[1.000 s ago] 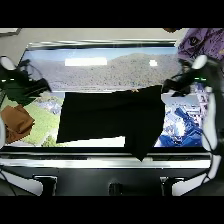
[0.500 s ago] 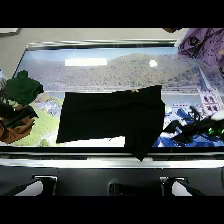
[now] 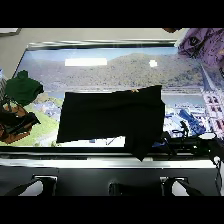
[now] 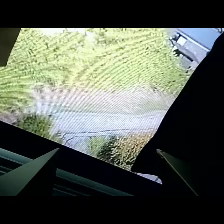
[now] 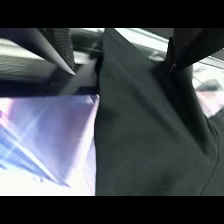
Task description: Fold the clothes and pants, and hang the long-sleeved shirts on hangers.
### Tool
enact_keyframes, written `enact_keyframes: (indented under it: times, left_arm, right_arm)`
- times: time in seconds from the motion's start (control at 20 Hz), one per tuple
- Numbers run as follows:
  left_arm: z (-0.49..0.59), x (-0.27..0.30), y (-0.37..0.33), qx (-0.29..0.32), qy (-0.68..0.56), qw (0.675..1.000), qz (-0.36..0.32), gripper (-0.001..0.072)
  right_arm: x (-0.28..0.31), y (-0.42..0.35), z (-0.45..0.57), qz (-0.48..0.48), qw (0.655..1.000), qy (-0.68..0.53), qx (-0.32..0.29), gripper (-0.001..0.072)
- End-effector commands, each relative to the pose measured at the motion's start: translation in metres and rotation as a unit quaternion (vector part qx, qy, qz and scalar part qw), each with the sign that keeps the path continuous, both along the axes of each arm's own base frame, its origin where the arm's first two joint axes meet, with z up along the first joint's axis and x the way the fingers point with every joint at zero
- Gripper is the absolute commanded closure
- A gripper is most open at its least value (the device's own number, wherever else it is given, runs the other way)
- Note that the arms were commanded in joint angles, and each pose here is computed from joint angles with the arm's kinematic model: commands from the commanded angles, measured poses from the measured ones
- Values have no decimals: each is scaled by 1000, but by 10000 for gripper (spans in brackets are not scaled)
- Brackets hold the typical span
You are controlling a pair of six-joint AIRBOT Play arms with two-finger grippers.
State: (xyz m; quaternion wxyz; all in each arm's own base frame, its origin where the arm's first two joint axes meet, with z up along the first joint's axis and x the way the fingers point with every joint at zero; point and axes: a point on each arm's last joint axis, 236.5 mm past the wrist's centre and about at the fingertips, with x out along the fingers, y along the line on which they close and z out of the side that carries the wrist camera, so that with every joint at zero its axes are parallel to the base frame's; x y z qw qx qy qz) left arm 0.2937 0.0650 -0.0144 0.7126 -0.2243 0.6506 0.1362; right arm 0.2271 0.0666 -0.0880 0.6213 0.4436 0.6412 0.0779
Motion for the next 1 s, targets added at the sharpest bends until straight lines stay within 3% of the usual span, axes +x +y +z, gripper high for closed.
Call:
enact_keyframes:
  times: [0.0,0.15,0.25,0.4,0.5,0.55,0.8,0.95]
  left_arm:
    - [-1,-1,0,0,0,1000,1,14]
    - [-1,-1,0,0,0,1000,1,14]
    - [-1,-1,0,-1,2,1000,1,14]
    - [-2,-5,-1,-4,11,1000,1,14]
    - [-5,-8,-6,-25,11,1000,-2,13]
    - [-10,-14,-15,-54,12,998,-19,13]
    - [-36,-28,-60,-228,-44,972,-21,13]
    - [-50,-38,-70,-252,-49,966,-17,13]
  right_arm:
    - [13,10,-3,-27,999,-13,37,95]
    - [14,13,-12,-34,998,3,52,100]
    - [10,15,-16,-32,997,17,62,184]
    - [6,17,-19,-27,997,28,67,389]
    - [6,17,-18,-21,997,21,66,637]
    - [6,17,-19,-18,998,17,64,685]
    - [7,16,-20,-20,998,16,61,685]
    - [8,15,-20,-21,998,15,60,685]
